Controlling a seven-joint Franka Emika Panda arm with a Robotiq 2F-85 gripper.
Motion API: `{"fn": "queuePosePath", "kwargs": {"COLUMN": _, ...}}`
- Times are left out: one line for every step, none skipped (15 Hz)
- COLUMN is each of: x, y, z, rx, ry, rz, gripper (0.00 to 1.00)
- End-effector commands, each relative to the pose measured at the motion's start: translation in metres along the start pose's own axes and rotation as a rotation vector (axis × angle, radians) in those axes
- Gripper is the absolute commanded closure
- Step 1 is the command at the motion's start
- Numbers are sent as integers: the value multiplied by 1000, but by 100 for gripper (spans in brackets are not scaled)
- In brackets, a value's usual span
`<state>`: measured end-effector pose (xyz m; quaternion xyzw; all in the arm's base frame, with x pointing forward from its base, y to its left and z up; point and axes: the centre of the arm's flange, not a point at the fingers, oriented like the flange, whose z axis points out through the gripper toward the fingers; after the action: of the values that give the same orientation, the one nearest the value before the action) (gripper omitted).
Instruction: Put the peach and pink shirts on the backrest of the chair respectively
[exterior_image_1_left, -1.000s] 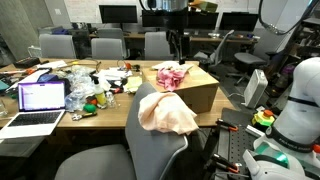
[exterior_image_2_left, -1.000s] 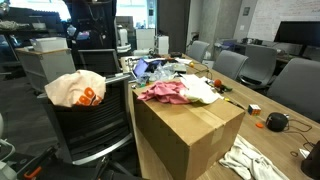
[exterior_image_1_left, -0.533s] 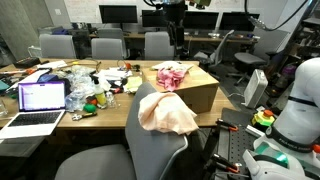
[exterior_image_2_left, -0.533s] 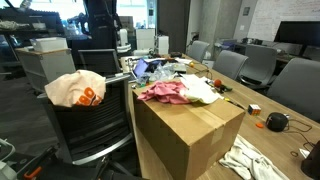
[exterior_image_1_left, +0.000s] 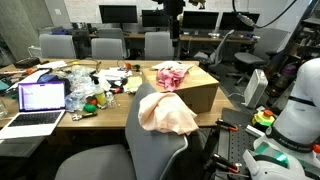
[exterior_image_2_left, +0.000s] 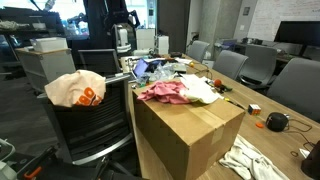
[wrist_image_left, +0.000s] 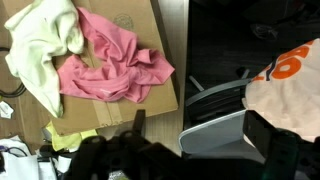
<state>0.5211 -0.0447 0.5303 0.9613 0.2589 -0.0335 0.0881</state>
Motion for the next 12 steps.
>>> {"fn": "queuePosePath", "kwargs": {"x": 6, "y": 31, "z": -4, "rx": 24, "ry": 50, "rz": 52, "gripper": 0}}
{"fn": "queuePosePath", "kwargs": {"x": 6, "y": 35, "z": -2, "rx": 27, "ry": 59, "rz": 68, "gripper": 0}}
{"fn": "queuePosePath", "kwargs": {"x": 6, "y": 39, "z": 0, "rx": 35, "ry": 61, "rz": 80, "gripper": 0}}
{"fn": "queuePosePath", "kwargs": {"x": 6, "y": 42, "z": 2, "rx": 31, "ry": 65, "rz": 89, "gripper": 0}}
{"fn": "queuePosePath", "kwargs": {"x": 7, "y": 45, "z": 4, "rx": 35, "ry": 65, "rz": 91, "gripper": 0}}
{"fn": "queuePosePath", "kwargs": {"x": 9, "y": 47, "z": 7, "rx": 30, "ry": 69, "rz": 101, "gripper": 0}}
{"fn": "queuePosePath", "kwargs": {"x": 12, "y": 49, "z": 10, "rx": 36, "ry": 67, "rz": 107, "gripper": 0}}
{"fn": "queuePosePath", "kwargs": {"x": 16, "y": 50, "z": 13, "rx": 42, "ry": 68, "rz": 110, "gripper": 0}}
{"fn": "queuePosePath", "kwargs": {"x": 19, "y": 49, "z": 15, "rx": 45, "ry": 68, "rz": 116, "gripper": 0}}
{"fn": "queuePosePath", "kwargs": {"x": 23, "y": 50, "z": 16, "rx": 61, "ry": 72, "rz": 117, "gripper": 0}}
{"fn": "queuePosePath", "kwargs": {"x": 29, "y": 52, "z": 17, "rx": 70, "ry": 80, "rz": 136, "gripper": 0}}
{"fn": "queuePosePath", "kwargs": {"x": 34, "y": 54, "z": 17, "rx": 85, "ry": 86, "rz": 151, "gripper": 0}}
